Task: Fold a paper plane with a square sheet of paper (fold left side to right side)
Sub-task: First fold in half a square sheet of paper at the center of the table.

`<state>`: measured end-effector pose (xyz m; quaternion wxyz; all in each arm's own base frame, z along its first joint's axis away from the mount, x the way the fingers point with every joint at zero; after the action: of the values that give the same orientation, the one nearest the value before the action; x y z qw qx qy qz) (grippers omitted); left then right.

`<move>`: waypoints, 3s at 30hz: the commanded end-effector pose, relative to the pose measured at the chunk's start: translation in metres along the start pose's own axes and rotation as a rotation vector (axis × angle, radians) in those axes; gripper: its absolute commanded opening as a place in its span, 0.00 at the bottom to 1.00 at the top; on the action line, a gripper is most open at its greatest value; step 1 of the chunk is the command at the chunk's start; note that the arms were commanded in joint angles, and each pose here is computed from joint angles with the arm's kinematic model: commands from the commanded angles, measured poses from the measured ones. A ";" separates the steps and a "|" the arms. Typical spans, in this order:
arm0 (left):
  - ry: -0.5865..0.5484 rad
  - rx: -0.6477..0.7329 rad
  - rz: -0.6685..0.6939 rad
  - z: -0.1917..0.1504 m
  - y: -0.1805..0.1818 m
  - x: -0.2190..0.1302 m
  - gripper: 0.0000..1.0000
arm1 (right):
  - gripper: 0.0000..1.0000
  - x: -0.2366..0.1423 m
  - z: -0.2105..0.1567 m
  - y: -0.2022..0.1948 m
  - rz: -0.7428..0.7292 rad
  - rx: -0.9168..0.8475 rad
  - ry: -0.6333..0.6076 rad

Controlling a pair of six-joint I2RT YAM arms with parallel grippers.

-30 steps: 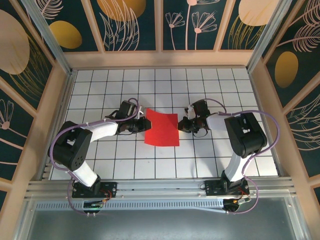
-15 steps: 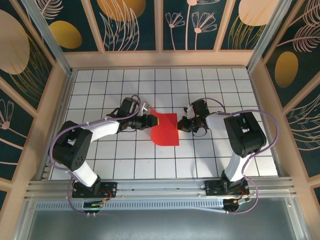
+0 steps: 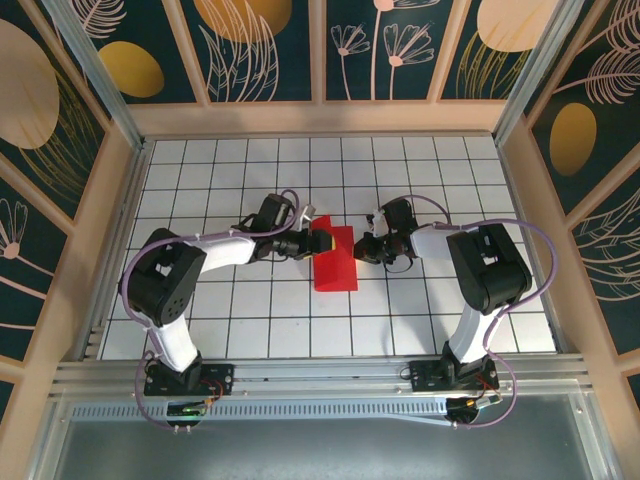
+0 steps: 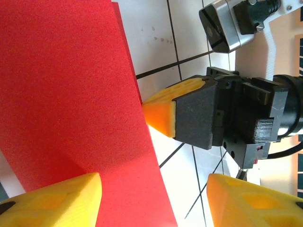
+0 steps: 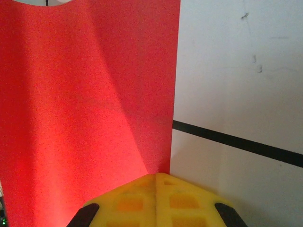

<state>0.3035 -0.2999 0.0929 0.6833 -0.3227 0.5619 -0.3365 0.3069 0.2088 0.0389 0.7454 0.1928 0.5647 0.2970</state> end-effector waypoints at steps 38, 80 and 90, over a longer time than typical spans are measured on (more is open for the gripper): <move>-0.009 -0.009 0.049 0.000 0.011 0.014 0.00 | 0.23 -0.046 0.010 0.039 0.216 -0.052 -0.144; -0.176 0.030 0.227 0.012 0.012 -0.024 0.51 | 0.00 -0.002 0.001 0.022 0.047 0.015 -0.045; -0.106 0.013 0.237 0.004 0.023 0.003 0.58 | 0.00 -0.001 0.001 0.018 0.022 0.020 -0.044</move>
<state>0.3102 -0.2828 0.0780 0.7543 -0.2749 0.5463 -0.2387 0.2994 0.2199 0.0532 0.7492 0.2244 0.5463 0.2999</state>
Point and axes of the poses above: each hand's point on the last joint's axis, 136 mm out from that joint toward the fingers, its own x axis out along the fingers, its own y axis along the line the jaws close on, z = x × y, the point moved 3 cm from there along -x, back along the fingers, and after that the axes turned 6 degrees about -x, right-handed, at the moved point
